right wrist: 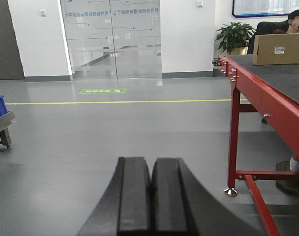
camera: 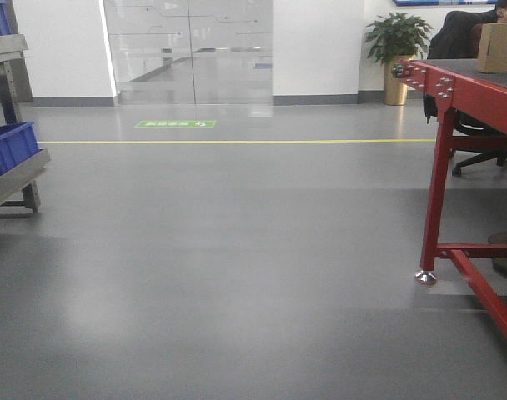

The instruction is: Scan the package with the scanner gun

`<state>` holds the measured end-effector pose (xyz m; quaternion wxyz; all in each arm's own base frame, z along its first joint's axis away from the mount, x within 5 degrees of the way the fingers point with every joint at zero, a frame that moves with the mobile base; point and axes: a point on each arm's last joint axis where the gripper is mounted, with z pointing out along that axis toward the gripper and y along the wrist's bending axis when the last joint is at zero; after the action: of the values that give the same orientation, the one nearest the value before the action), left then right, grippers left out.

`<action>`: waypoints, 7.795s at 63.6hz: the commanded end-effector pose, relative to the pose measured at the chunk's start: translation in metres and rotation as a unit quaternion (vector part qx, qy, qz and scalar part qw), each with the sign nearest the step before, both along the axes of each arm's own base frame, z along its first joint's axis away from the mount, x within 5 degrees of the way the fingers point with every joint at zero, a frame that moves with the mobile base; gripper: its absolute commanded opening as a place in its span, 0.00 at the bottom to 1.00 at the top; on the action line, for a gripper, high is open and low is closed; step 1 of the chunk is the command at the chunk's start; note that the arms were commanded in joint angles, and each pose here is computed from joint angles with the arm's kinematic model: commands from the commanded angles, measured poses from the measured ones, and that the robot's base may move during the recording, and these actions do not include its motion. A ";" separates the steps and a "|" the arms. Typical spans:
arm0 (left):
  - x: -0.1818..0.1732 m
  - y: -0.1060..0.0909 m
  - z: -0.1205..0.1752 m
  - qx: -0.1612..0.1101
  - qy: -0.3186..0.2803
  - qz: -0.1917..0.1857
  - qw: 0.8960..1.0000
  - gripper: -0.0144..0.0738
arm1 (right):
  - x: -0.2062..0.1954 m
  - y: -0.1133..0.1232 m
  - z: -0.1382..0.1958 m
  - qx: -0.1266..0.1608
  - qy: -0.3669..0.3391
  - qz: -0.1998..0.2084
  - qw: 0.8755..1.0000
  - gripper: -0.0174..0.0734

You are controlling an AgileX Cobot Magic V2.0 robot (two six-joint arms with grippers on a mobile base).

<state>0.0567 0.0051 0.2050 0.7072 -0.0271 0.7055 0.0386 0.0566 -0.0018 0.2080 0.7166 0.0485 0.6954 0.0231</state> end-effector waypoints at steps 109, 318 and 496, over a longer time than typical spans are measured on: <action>-0.001 0.000 0.002 -0.001 -0.010 0.001 1.000 0.04 | 0.000 -0.001 0.002 -0.002 -0.011 -0.012 1.000 0.02; 0.000 -0.001 0.002 -0.001 -0.010 -0.013 1.000 0.04 | 0.000 -0.002 0.002 -0.002 -0.011 -0.021 1.000 0.02; 0.000 -0.004 0.002 -0.001 -0.010 -0.033 0.999 0.04 | 0.000 -0.003 0.002 -0.002 -0.011 -0.022 1.000 0.02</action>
<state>0.0569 0.0016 0.2050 0.7080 -0.0053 0.7060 0.0168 0.0565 -0.0042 0.2080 0.7168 0.0628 0.6943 0.0084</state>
